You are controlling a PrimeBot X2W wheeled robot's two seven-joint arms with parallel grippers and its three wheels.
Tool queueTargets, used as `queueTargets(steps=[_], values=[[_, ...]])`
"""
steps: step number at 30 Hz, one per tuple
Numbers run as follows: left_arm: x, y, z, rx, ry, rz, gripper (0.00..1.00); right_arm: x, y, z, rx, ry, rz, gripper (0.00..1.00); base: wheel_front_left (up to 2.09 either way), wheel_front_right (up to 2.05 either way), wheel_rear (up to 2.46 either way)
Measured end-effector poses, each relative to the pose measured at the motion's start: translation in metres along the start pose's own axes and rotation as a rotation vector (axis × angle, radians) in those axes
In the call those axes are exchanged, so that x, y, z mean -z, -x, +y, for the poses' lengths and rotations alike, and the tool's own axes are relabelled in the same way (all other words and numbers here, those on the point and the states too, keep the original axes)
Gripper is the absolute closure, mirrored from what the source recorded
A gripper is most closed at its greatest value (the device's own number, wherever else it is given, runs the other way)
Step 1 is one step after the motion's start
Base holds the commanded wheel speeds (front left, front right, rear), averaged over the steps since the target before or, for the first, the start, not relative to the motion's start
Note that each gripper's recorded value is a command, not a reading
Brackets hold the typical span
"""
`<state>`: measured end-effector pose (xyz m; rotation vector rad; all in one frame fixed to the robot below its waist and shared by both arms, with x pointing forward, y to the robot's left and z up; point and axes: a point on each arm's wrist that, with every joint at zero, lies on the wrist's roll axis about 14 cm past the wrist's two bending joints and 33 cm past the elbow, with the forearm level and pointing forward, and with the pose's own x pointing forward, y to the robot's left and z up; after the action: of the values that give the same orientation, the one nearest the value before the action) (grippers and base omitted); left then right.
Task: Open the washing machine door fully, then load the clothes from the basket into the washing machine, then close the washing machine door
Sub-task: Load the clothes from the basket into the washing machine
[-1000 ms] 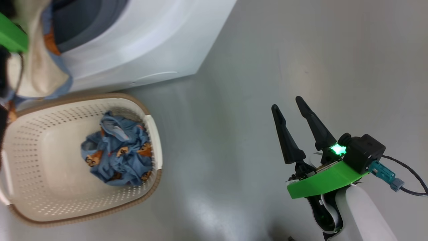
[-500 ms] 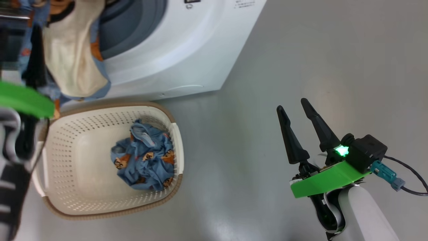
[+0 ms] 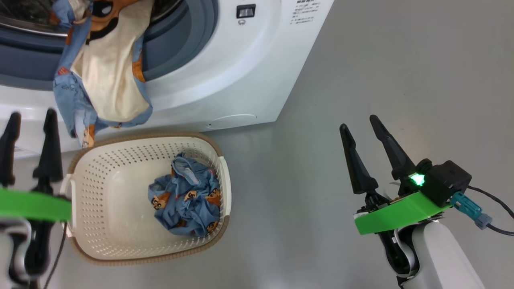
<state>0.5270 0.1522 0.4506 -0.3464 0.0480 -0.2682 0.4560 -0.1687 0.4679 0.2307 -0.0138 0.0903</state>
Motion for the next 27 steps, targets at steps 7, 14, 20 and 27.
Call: queueTargets(steps=[7, 14, 20, 27], values=[[-0.001, 0.034, 0.002, -0.033, -0.035, -0.003, 0.0, -0.01, 0.003, -0.004, 0.012, 0.017, -0.024, 0.0, 0.0, 0.0, 0.0], [0.009, 0.051, 0.004, -0.057, -0.043, 0.027, 0.0, -0.01, 0.007, -0.009, 0.03, 0.023, -0.022, 0.0, 0.0, 0.0, 0.0], [0.008, 0.051, 0.001, -0.051, -0.048, 0.023, 0.0, -0.014, 0.008, -0.009, 0.031, 0.025, -0.03, 0.0, 0.0, 0.0, 0.0], [0.015, 0.049, -0.001, -0.046, -0.049, 0.04, 0.0, -0.014, 0.01, -0.012, 0.039, 0.028, -0.031, 0.0, 0.0, 0.0, 0.0]])
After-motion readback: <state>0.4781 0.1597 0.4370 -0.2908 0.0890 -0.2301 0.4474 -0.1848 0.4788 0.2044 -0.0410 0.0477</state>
